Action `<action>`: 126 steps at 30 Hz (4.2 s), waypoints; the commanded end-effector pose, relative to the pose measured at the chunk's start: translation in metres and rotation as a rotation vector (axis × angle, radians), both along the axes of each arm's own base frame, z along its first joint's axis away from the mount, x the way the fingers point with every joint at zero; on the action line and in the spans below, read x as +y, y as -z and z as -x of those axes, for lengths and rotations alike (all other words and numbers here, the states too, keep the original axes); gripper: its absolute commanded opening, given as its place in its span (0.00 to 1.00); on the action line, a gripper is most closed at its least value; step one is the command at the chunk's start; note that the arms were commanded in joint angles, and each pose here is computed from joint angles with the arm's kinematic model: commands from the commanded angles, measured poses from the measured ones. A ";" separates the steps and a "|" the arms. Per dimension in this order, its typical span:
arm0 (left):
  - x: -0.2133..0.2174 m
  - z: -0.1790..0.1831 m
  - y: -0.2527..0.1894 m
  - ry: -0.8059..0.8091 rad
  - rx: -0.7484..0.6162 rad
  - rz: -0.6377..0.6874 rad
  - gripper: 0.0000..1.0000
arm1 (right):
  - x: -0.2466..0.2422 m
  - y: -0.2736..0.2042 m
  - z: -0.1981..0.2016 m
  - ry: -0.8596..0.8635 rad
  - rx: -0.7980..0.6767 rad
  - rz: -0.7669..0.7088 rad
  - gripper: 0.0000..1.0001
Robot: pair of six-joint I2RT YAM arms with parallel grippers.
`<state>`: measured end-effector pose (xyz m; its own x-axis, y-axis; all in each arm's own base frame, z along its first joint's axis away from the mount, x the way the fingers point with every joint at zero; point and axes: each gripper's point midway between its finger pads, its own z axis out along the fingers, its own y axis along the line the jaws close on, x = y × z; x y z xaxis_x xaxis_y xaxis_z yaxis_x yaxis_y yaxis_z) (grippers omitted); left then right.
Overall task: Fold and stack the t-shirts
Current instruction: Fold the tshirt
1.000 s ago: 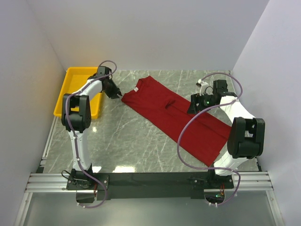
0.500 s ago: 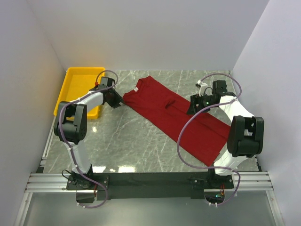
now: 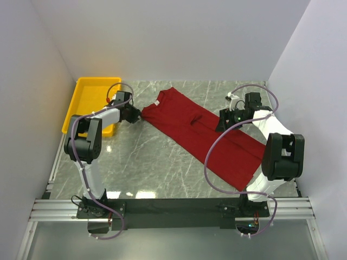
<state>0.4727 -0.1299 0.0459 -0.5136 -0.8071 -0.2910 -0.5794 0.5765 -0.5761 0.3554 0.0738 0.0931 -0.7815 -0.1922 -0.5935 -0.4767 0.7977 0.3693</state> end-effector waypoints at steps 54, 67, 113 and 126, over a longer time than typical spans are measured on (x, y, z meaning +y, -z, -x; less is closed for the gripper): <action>0.032 -0.101 -0.013 0.177 0.035 -0.241 0.08 | -0.005 0.001 0.005 -0.038 -0.038 0.064 0.80; 0.037 -0.148 -0.079 0.126 -0.143 -0.184 0.29 | -0.014 -0.003 0.007 -0.039 -0.071 0.125 0.81; -0.199 0.232 -0.029 0.353 -0.073 0.558 0.66 | -0.118 0.032 0.059 -0.043 0.059 0.269 0.80; -0.233 0.244 0.010 0.251 0.064 0.520 0.57 | -0.105 0.024 0.075 -0.005 0.009 0.239 0.80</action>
